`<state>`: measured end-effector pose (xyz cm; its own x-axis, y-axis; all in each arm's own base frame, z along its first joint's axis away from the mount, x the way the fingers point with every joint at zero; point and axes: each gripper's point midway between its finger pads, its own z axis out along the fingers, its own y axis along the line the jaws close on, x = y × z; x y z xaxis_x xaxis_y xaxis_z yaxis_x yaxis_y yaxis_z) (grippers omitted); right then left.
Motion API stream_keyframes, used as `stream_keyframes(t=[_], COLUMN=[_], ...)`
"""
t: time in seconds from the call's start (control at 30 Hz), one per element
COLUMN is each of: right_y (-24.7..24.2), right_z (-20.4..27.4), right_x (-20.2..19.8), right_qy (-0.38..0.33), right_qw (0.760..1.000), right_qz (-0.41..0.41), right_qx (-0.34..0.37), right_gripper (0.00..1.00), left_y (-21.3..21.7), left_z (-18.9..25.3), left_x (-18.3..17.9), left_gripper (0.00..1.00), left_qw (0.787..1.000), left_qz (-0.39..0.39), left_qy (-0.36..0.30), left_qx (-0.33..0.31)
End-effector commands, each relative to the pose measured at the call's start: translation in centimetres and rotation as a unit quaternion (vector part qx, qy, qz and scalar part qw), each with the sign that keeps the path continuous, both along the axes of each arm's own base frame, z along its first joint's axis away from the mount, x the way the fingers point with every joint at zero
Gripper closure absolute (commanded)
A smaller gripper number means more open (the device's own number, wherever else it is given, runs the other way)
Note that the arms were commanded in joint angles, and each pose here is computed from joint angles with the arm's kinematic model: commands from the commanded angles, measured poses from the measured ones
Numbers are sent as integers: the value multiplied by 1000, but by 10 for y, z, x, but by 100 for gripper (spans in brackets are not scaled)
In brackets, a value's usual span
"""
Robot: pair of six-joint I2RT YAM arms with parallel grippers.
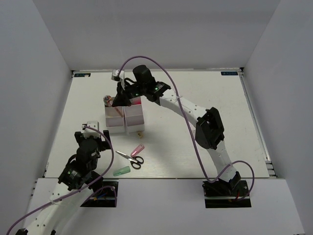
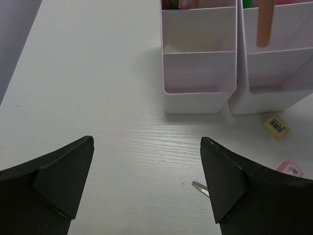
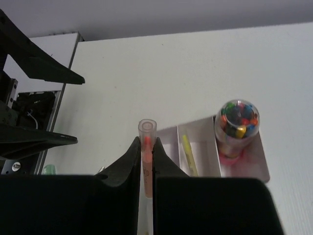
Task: Sort the stationery into containers
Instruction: Place the stationery into the container
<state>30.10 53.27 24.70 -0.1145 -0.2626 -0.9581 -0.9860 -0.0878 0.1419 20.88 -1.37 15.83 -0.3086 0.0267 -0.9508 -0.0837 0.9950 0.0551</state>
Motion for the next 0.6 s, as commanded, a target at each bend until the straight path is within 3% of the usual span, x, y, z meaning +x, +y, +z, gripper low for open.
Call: stream_keyframes(t=[0.0,0.23,0.57], right_y=[15,26,36], right_z=[42,15,-14], right_x=[-8,-9,13], right_qy=[-68,-72,-114], right_qw=[994,987,983], right_qz=[46,92,86], right_qx=[79,110,114], right_gripper=[100,100,100], left_y=[4,5,5], left_z=[4,7,9], left_x=[1,1,0], left_gripper=[0,0,0], left_qw=[1000,1000,1000], left_qz=[11,12,12], left_qy=[-11,-21,-24], left_qx=[-1,-6,-9])
